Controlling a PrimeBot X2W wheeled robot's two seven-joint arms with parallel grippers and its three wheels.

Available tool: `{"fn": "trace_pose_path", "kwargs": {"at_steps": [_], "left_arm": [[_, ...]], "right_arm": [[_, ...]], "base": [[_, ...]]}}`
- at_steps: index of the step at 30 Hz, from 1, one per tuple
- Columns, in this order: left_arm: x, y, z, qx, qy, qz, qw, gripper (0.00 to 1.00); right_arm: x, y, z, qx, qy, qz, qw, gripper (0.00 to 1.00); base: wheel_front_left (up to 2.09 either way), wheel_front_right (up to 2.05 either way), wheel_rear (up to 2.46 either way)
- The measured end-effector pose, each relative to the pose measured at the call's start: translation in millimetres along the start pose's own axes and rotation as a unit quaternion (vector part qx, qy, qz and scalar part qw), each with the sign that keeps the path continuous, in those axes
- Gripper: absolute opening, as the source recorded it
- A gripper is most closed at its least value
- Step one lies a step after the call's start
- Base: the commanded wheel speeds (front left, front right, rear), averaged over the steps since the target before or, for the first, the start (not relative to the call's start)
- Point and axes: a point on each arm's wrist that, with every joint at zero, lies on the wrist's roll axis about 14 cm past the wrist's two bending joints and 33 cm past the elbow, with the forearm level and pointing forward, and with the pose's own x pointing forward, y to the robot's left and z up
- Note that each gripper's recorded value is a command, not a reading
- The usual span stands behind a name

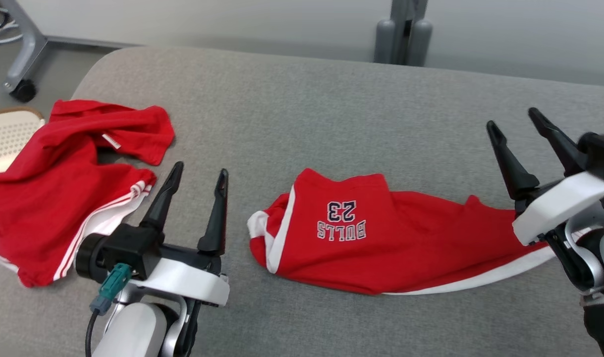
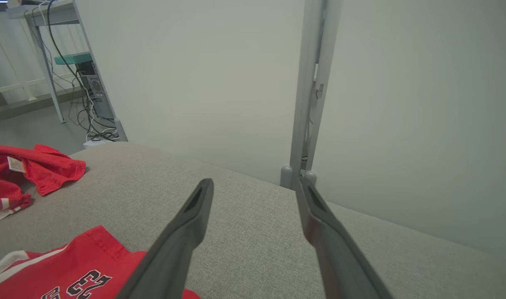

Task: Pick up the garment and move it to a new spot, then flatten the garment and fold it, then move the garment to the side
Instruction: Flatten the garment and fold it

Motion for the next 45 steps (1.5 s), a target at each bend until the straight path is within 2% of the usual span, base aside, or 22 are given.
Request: {"fn": "trace_pose_path", "kwargs": {"at_steps": [5,6,11,19,24,25,26,27,31,38,45], "left_arm": [[6.5,8.1,-11.7,-0.008,0.007,0.014,1.000,1.00],[7.1,13.5,-16.5,-0.008,0.011,0.024,1.000,1.00],[8.1,23.8,-31.7,-0.012,0.030,0.040,0.999,1.00],[9.5,31.8,-49.9,-0.010,0.055,0.053,0.997,1.00],[10.1,33.6,-56.9,-0.008,0.065,0.055,0.996,1.00],[11.0,33.1,-57.1,-0.009,0.064,0.054,0.996,1.00],[12.5,32.6,-56.4,-0.009,0.063,0.053,0.997,1.00],[14.3,31.8,-55.0,-0.009,0.060,0.052,0.997,1.00],[17.0,30.6,-53.8,-0.011,0.056,0.050,0.997,1.00],[19.7,32.3,-48.2,-0.004,0.046,0.048,0.998,1.00],[19.8,30.5,-39.4,-0.003,0.032,0.044,0.999,1.00]], "right_arm": [[47.6,44.5,-38.1,-0.011,0.067,0.096,0.993,1.00],[59.2,71.7,-58.1,-0.009,0.096,0.140,0.985,1.00],[67.6,136.3,-106.2,-0.011,0.169,0.252,0.953,1.00],[70.0,183.8,-149.2,-0.015,0.236,0.356,0.904,1.00],[67.8,192.9,-158.8,-0.019,0.257,0.385,0.886,1.00],[67.7,193.2,-157.8,-0.019,0.254,0.388,0.886,0.45],[68.6,193.5,-155.6,-0.015,0.251,0.389,0.886,0.16],[68.7,193.5,-153.8,-0.015,0.249,0.391,0.886,0.00],[65.7,192.8,-144.1,-0.006,0.230,0.398,0.888,0.00],[66.7,170.7,-121.5,0.010,0.193,0.377,0.906,0.00],[81.4,132.3,-90.3,0.026,0.125,0.312,0.942,0.00]], "base": [[0.00,0.00,0.00],[0.00,0.00,0.00],[0.00,0.00,0.00],[0.00,0.00,0.00],[0.00,0.00,0.00],[0.00,0.00,0.00],[0.00,0.00,0.00],[0.00,0.00,0.00],[0.00,0.00,0.00],[0.00,0.00,0.00],[0.00,0.00,0.00]]}}
